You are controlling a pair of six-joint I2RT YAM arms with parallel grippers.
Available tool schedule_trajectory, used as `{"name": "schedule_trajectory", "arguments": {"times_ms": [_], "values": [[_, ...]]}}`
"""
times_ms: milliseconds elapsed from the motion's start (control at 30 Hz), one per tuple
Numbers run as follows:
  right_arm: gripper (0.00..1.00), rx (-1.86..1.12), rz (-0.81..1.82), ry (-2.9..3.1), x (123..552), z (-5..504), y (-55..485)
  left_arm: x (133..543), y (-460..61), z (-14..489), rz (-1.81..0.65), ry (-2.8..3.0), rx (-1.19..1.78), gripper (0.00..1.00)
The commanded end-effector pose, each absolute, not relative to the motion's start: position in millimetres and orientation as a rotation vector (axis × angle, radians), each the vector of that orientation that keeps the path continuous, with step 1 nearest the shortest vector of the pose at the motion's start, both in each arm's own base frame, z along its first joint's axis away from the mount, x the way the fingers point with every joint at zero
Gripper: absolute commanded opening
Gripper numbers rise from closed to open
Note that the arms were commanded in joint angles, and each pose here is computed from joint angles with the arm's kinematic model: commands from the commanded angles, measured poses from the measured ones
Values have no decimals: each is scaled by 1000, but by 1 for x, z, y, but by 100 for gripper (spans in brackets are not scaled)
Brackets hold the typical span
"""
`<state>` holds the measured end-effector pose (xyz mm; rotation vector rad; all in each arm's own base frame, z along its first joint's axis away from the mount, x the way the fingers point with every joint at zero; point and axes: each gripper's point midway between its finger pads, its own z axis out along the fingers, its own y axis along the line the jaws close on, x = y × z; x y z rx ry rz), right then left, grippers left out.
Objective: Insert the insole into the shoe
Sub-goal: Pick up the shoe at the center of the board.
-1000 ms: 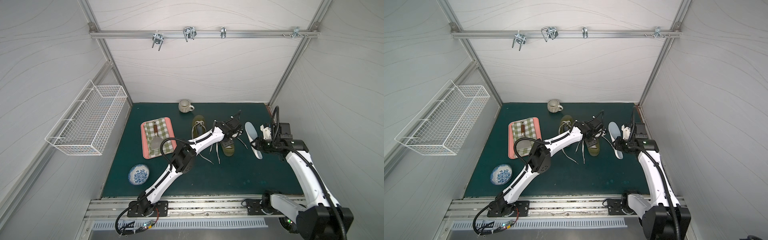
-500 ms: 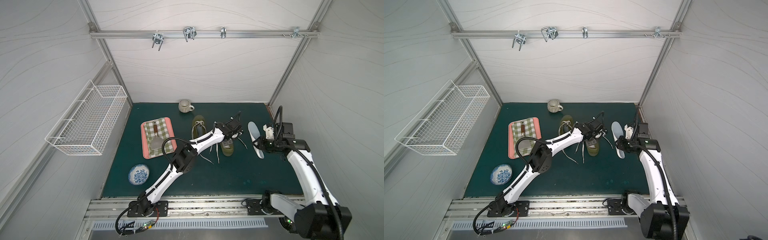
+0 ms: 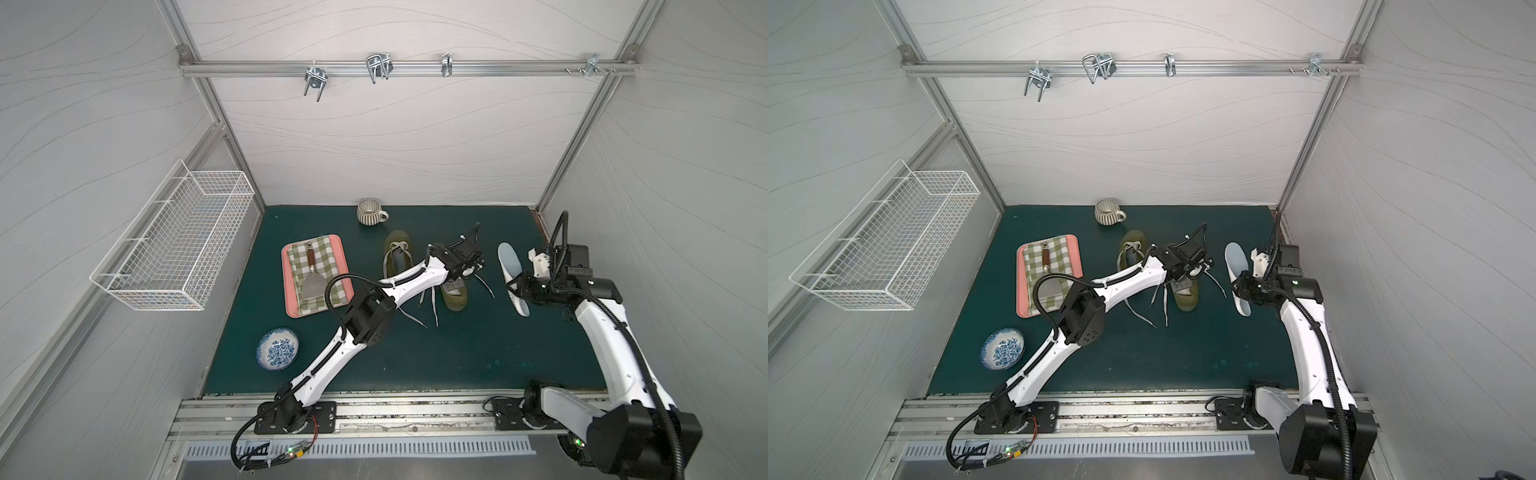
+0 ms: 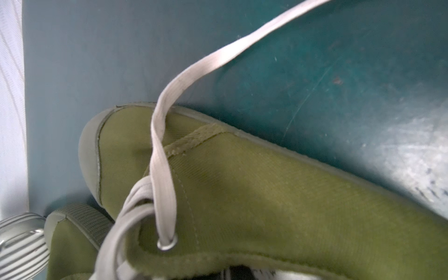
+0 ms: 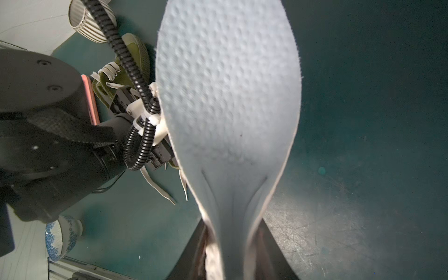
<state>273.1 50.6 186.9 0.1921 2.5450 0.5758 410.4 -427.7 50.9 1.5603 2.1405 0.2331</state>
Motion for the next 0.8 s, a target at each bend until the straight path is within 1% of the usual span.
{"name": "schedule_trajectory", "arguments": {"times_ms": [0, 300, 467, 600, 767], "values": [[30, 157, 587, 2545, 271, 194, 52, 409, -426, 96, 155, 2145, 1515, 0], [30, 145, 583, 2560, 269, 193, 52, 396, -416, 115, 28, 2241, 1496, 0], [29, 99, 555, 2589, 266, 191, 55, 389, -412, 126, -126, 2324, 1431, 0], [29, -6, 470, 2650, 262, 188, 63, 388, -410, 141, -352, 2416, 1291, 0], [28, -86, 405, 2695, 256, 190, 69, 396, -408, 163, -680, 2498, 1043, 0]]}}
